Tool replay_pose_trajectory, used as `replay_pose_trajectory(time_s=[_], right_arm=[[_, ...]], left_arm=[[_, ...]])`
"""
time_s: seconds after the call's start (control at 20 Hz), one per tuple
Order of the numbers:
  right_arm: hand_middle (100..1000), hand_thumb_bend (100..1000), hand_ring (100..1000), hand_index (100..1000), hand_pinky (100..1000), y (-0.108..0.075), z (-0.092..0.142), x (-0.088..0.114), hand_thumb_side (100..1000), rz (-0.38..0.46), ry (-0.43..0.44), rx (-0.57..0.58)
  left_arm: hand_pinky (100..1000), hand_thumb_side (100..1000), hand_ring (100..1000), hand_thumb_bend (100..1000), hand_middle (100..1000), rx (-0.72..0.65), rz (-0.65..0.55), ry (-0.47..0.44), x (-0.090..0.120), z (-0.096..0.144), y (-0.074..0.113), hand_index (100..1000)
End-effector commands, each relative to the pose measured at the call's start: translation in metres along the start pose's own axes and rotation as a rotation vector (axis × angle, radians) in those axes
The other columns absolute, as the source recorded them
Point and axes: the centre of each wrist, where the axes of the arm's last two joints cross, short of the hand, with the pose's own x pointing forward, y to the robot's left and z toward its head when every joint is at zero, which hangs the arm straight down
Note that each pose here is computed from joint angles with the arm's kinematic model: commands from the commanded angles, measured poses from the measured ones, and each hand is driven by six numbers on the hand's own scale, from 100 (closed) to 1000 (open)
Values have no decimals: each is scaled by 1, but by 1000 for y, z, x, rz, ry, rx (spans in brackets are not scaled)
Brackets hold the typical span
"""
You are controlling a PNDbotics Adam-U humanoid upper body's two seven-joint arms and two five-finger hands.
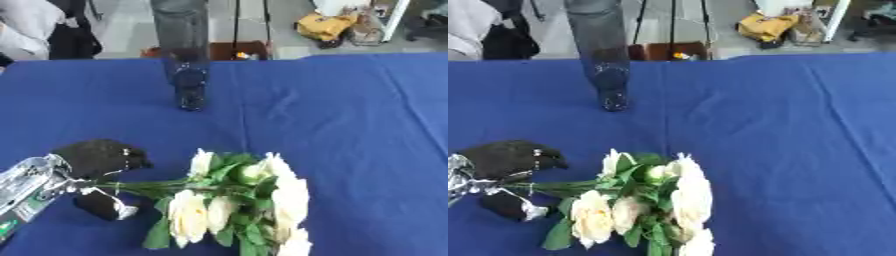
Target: Arrange flowers into the vase.
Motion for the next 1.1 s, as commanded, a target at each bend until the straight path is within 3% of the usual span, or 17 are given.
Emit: replay_pose_trajectory(time_s=[0.05,0.4,0.75,1.0,1.1], right_arm=[[813,100,829,843,760,-4,-8,3,791,7,-30,-8],[813,100,830,843,760,-4,-8,3,792,8,-31,-12],[812,100,830,843,761,-4,-7,3,792,8,-28,-13],[812,100,830,842,760,-4,-7,2,794,11,-27,-15],[811,100,829,843,761,-5,-6,2,793,13,-25,-15]], left_arm=[[776,799,837,344,817,28,-14,16,-4,1,5,905],[745,790,824,325,807,16,2,24,-6,-8,-6,892],[537,728,693,273,781,59,16,17,-6,-13,-10,851],[523,708,689,266,767,83,17,25,-6,-17,-16,839],[513,675,692,240,719,105,5,27,-5,-18,-15,787]])
